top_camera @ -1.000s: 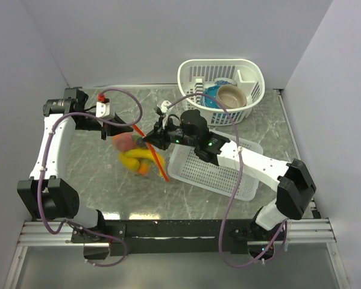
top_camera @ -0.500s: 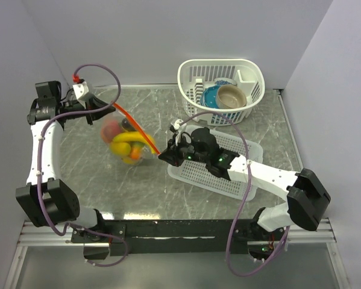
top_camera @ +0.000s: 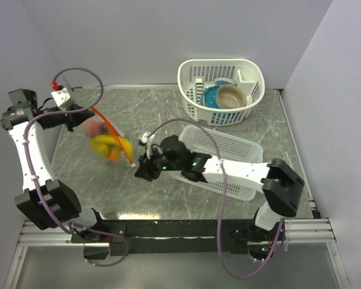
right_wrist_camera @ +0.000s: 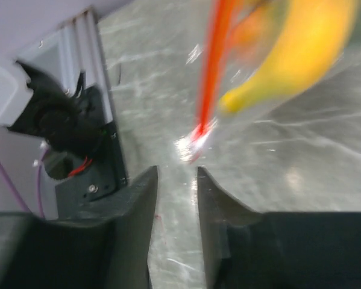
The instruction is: Open the zip-top bag and remove the fake food
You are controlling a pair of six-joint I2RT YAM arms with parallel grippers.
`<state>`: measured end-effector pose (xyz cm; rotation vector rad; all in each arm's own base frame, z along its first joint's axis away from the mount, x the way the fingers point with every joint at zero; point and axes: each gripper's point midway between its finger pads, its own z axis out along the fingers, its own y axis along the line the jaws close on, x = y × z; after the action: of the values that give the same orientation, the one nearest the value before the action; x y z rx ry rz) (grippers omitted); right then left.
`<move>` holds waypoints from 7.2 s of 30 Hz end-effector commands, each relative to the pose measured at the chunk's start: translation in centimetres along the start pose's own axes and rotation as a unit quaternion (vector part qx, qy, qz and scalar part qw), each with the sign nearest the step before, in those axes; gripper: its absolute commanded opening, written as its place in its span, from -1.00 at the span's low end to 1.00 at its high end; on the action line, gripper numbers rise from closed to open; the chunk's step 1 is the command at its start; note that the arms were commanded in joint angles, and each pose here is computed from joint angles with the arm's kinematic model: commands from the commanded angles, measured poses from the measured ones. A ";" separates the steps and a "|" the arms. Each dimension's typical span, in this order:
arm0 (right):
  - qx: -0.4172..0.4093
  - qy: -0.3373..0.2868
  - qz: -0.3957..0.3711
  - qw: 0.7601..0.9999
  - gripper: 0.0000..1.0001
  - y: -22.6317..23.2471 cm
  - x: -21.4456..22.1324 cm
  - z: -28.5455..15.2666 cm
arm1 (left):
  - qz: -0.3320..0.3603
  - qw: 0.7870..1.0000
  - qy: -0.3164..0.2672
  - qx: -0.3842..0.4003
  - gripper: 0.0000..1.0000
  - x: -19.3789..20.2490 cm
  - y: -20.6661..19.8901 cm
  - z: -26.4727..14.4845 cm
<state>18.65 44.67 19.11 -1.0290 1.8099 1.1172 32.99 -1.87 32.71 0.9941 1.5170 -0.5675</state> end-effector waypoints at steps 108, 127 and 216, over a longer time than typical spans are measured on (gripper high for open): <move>0.143 0.210 -0.097 0.962 -0.86 0.0 11.2 -0.4 | -0.292 0.899 0.321 -0.060 0.99 22.4 -6.3 -3.4; 0.418 0.022 0.053 0.907 -1.00 -15.4 4.5 -16.1 | -0.322 0.889 0.321 0.052 0.50 26.3 -9.8 3.1; 0.389 0.097 0.114 0.909 -0.80 -6.2 16.9 -14.2 | -0.242 0.906 0.339 0.082 -0.99 18.8 -5.4 5.6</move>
<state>16.07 28.99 7.66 -0.6318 2.1731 0.3759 31.34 -4.04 11.22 1.0037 2.4505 -0.7573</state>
